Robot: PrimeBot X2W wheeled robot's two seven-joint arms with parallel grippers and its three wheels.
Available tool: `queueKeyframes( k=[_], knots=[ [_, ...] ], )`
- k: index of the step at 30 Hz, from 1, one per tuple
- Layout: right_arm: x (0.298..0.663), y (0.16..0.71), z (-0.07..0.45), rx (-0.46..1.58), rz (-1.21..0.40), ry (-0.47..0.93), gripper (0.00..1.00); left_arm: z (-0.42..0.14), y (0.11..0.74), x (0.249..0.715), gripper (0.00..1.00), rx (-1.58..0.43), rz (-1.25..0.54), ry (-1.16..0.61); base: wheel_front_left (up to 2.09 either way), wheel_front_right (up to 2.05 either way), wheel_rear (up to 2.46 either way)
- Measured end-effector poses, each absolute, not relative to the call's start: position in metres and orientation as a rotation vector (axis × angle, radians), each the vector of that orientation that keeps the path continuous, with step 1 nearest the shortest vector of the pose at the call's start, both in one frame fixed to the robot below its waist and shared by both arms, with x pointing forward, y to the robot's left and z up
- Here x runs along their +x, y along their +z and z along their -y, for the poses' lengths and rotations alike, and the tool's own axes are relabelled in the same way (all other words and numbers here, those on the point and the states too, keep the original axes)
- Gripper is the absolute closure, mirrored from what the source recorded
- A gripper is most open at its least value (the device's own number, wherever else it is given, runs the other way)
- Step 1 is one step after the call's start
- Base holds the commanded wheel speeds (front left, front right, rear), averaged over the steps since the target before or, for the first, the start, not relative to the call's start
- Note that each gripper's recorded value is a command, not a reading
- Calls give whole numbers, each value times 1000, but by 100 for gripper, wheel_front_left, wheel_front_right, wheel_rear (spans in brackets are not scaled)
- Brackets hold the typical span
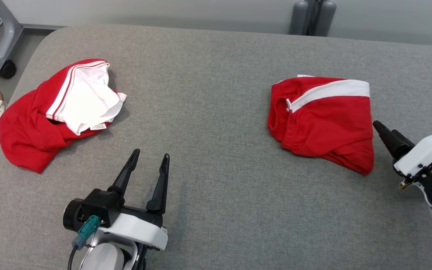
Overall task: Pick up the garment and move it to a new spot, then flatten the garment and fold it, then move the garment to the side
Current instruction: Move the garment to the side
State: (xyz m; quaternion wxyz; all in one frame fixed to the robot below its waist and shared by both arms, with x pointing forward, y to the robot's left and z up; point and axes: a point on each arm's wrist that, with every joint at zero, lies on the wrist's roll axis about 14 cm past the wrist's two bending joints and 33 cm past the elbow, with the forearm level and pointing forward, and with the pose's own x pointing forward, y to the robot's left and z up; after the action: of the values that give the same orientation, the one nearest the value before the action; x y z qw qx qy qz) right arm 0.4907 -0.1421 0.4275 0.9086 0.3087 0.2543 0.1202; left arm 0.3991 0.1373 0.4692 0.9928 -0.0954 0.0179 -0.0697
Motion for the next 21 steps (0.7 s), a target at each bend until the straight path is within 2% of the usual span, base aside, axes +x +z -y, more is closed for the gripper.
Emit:
queueKeyframes(
  k=[10, 21],
  knots=[
    [512, 396, 134, 628, -713, 280, 0, -153, 457, 405, 0, -175, -65, -101, 0, 0, 0],
    [526, 386, 110, 657, -779, 349, 0, -161, 451, 411, 0, -164, -78, -79, 0, 0, 0]
  ],
)
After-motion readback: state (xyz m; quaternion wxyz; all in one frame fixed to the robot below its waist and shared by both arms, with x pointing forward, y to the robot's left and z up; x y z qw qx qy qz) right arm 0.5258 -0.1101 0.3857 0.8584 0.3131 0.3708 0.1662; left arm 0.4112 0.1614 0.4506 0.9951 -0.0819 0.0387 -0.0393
